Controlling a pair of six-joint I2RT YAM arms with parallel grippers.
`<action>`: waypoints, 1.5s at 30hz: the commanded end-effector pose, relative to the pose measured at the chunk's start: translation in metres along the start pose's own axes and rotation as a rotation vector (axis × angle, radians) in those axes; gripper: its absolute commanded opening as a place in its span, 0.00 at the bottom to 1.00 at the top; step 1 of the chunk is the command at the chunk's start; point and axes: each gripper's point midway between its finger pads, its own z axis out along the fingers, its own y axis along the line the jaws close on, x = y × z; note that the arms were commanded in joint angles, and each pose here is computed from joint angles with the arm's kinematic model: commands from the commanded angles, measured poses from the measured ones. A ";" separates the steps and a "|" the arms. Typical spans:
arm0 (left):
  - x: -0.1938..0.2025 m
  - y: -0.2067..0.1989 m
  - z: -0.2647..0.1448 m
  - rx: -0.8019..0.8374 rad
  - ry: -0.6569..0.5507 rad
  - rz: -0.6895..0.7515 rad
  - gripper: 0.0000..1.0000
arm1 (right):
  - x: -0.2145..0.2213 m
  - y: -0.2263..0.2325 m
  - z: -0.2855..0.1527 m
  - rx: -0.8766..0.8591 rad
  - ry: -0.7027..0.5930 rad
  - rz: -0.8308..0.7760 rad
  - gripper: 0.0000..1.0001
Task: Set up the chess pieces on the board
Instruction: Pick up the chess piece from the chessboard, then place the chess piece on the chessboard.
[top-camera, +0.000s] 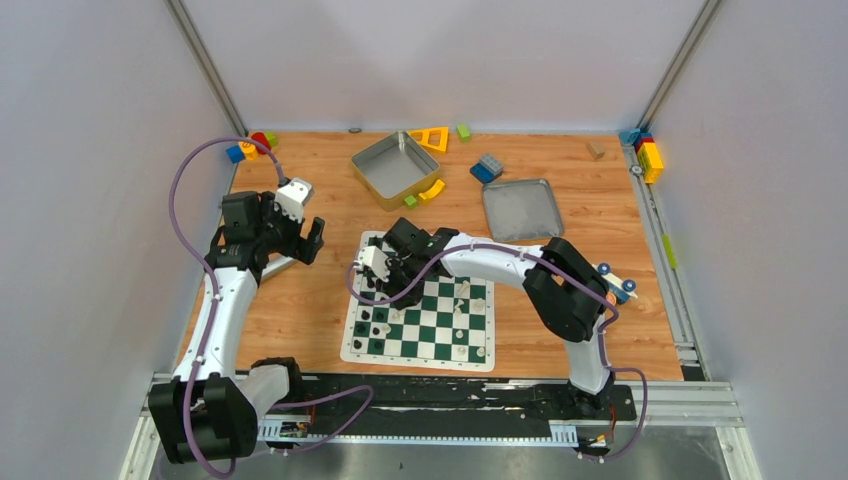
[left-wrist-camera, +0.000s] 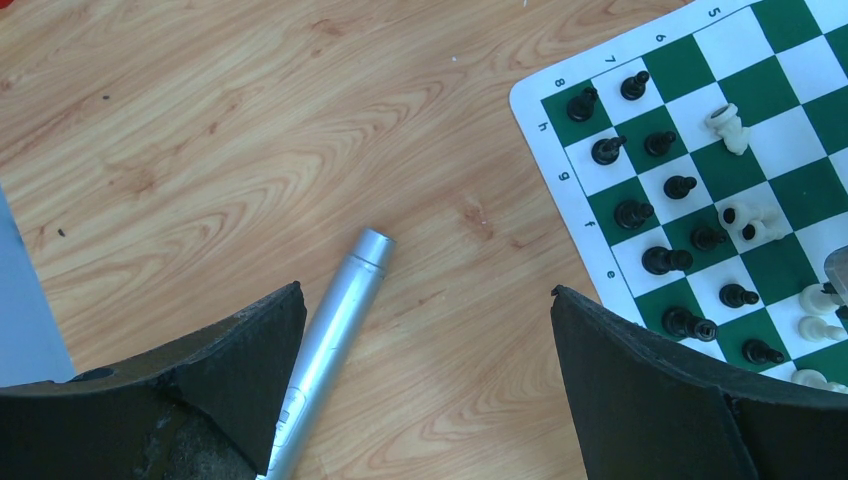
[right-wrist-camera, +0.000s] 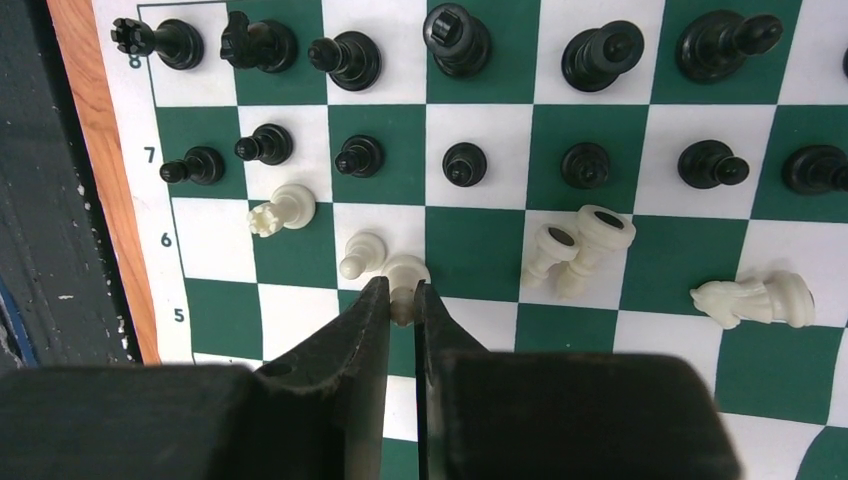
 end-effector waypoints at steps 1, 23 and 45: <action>-0.009 0.005 -0.004 -0.023 -0.039 0.012 1.00 | -0.019 -0.005 -0.014 0.042 -0.036 -0.044 0.08; -0.013 0.004 -0.004 -0.011 -0.049 0.011 1.00 | 0.107 0.006 -0.110 0.203 0.044 0.128 0.01; -0.007 0.004 0.000 -0.008 -0.032 0.007 1.00 | 0.138 0.010 -0.097 0.203 0.074 0.164 0.10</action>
